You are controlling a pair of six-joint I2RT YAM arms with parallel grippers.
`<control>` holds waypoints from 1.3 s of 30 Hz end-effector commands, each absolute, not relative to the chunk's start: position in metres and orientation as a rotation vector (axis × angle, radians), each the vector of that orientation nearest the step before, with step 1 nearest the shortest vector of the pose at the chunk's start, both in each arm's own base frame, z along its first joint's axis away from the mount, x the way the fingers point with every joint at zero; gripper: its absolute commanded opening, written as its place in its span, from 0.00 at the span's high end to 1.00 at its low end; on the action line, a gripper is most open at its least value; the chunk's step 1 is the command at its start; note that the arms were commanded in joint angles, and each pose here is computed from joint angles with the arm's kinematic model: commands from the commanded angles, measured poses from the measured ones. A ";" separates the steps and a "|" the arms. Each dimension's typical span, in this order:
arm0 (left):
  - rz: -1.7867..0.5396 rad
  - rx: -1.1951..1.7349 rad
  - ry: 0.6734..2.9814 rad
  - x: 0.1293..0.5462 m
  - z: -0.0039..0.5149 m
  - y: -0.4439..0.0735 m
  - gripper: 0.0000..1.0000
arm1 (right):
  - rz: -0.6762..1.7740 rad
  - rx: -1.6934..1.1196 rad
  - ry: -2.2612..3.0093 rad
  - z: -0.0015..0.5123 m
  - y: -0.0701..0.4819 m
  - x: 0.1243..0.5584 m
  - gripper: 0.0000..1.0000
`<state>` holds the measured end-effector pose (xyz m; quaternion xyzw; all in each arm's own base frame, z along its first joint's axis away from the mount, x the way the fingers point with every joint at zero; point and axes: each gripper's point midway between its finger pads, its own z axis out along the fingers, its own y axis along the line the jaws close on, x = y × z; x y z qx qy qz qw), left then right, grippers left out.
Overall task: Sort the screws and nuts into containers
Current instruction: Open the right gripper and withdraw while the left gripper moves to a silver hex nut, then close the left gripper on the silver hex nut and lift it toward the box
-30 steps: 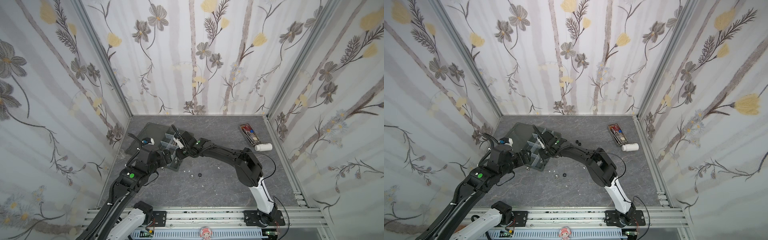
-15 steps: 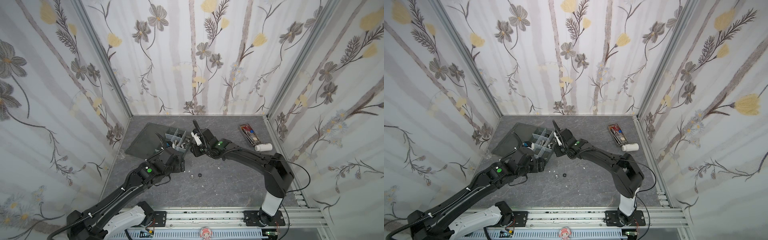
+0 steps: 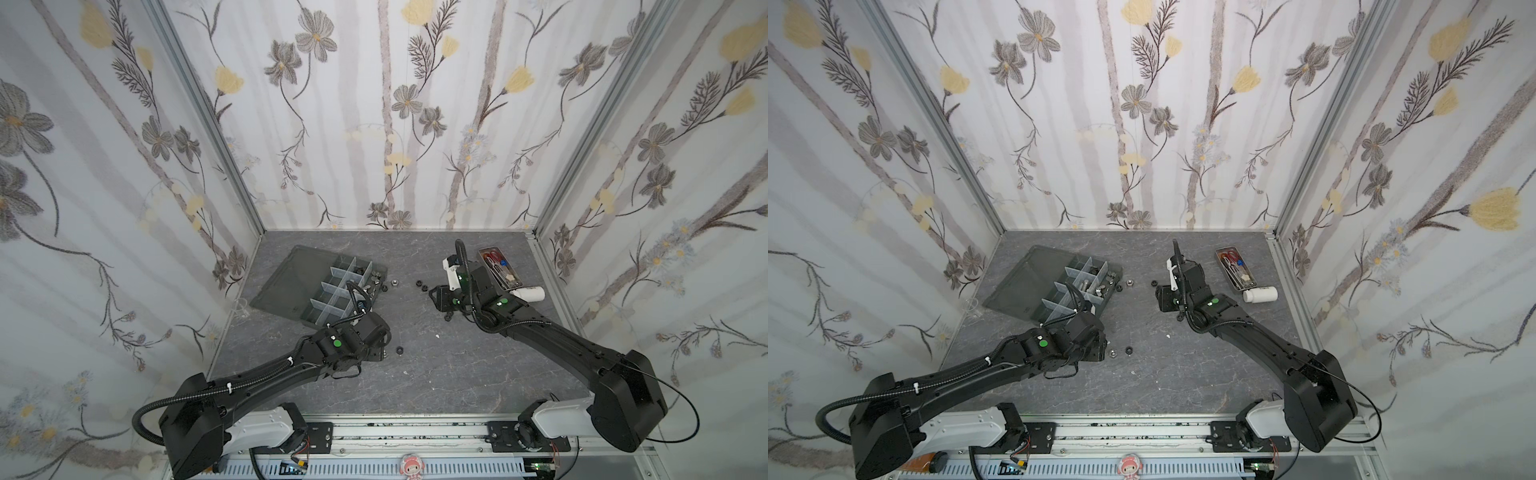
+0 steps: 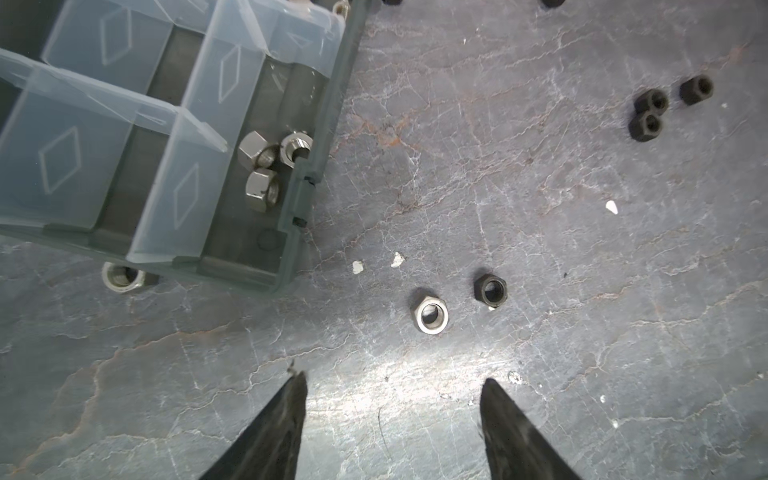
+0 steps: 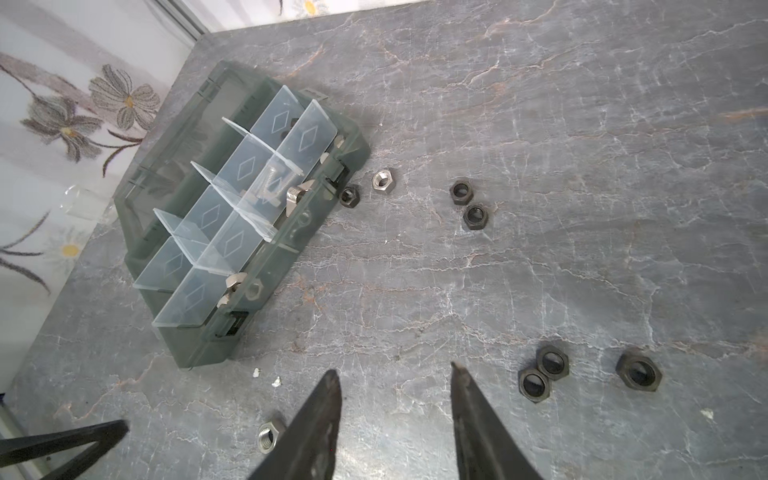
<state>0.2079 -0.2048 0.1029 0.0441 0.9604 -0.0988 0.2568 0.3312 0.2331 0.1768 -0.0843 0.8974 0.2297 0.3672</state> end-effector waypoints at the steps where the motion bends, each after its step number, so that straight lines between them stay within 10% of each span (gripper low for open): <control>1: -0.285 0.072 2.599 0.212 0.094 -0.212 0.36 | 0.623 -0.187 2.259 0.185 0.231 0.334 0.55; 39: -0.165 0.126 2.756 0.213 0.011 -0.238 0.57 | 0.624 -0.172 2.267 0.176 0.213 0.324 0.52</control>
